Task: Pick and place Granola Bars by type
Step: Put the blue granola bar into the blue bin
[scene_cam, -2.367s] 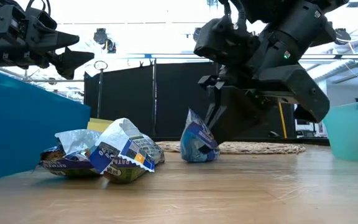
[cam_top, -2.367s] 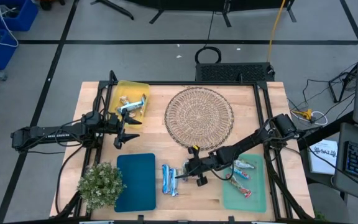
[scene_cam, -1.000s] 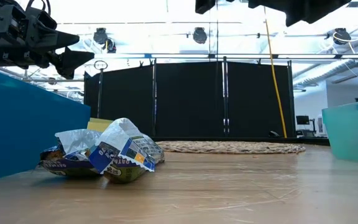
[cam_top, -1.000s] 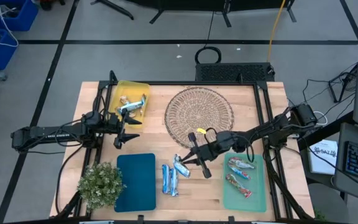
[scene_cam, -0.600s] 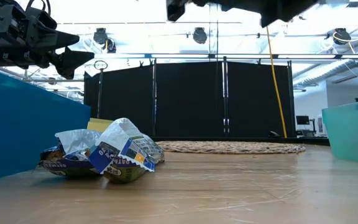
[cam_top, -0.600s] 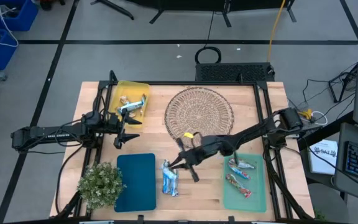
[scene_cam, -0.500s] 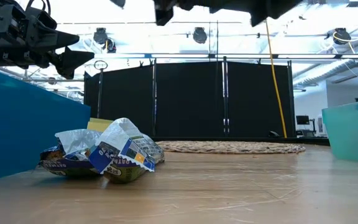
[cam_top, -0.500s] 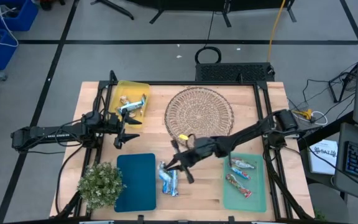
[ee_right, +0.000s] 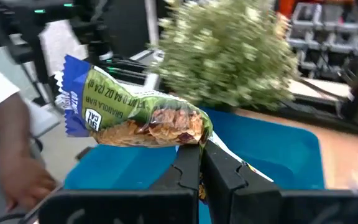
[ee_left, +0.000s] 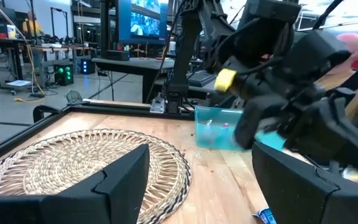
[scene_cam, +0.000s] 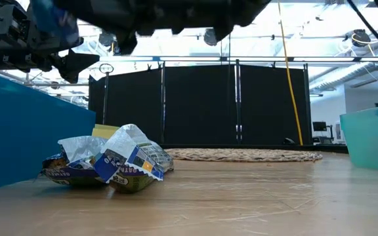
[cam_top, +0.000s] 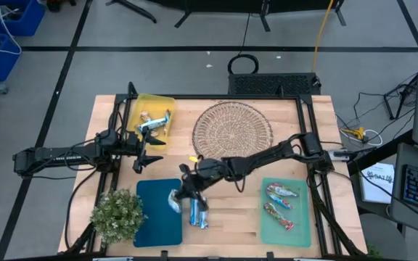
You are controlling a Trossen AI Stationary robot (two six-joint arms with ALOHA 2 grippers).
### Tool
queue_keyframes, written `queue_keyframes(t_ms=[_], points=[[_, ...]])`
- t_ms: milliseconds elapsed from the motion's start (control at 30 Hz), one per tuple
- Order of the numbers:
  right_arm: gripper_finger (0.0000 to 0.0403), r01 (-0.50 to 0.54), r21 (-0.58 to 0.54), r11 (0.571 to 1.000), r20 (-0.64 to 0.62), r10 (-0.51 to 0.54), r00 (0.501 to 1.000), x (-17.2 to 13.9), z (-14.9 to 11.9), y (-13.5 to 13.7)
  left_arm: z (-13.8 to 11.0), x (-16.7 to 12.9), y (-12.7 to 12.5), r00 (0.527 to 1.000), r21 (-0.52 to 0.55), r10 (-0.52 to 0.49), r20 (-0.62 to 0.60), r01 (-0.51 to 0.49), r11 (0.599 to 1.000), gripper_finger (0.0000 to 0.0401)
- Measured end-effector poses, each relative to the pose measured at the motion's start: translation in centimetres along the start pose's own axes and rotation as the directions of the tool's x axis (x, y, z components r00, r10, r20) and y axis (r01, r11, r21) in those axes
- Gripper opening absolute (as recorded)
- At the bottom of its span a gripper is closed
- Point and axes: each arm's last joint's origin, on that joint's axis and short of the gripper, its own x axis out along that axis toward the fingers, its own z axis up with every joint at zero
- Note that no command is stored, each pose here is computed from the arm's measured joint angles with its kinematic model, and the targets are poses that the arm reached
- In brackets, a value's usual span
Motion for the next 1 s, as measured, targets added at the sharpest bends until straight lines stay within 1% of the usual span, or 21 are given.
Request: queue_keyframes(t_ms=[100,167,300,433,633,900,1000], points=[[0.0000,-0.005,0.050,0.999,-0.021,0.007,1.000,0.5,-0.5,-0.9,0.0,0.0,0.0,1.000,0.000,0.000,0.000,0.000,1.000,0.0283],[0.0000,-0.003,0.065,0.998,-0.032,0.005,0.999,1.0,-0.8,-1.3,0.0,0.0,0.0,1.000,0.000,0.000,0.000,0.000,1.000,0.0283],[0.0000,0.001,0.083,0.997,-0.099,0.007,0.995,2.1,-1.7,-1.8,0.0,0.0,0.0,1.000,0.000,0.000,0.000,0.000,1.000,0.0283],[0.0000,0.001,0.065,0.998,-0.126,0.007,0.992,3.0,-2.3,-2.1,0.0,0.0,0.0,1.000,0.000,0.000,0.000,0.000,1.000,0.0283],[0.0000,0.002,0.066,0.998,-0.185,0.010,0.983,3.5,-4.2,-2.5,0.0,0.0,0.0,1.000,0.000,0.000,0.000,0.000,1.000,0.0283],[0.0000,0.010,0.061,0.998,-0.180,0.001,0.984,3.4,-4.3,-2.8,0.0,0.0,0.0,1.000,0.000,0.000,0.000,0.000,1.000,0.0283],[0.0007,0.018,0.063,0.998,-0.188,-0.005,0.982,3.4,-4.4,-2.8,0.0,0.0,0.0,1.000,0.000,0.000,0.000,0.000,1.000,0.0283]])
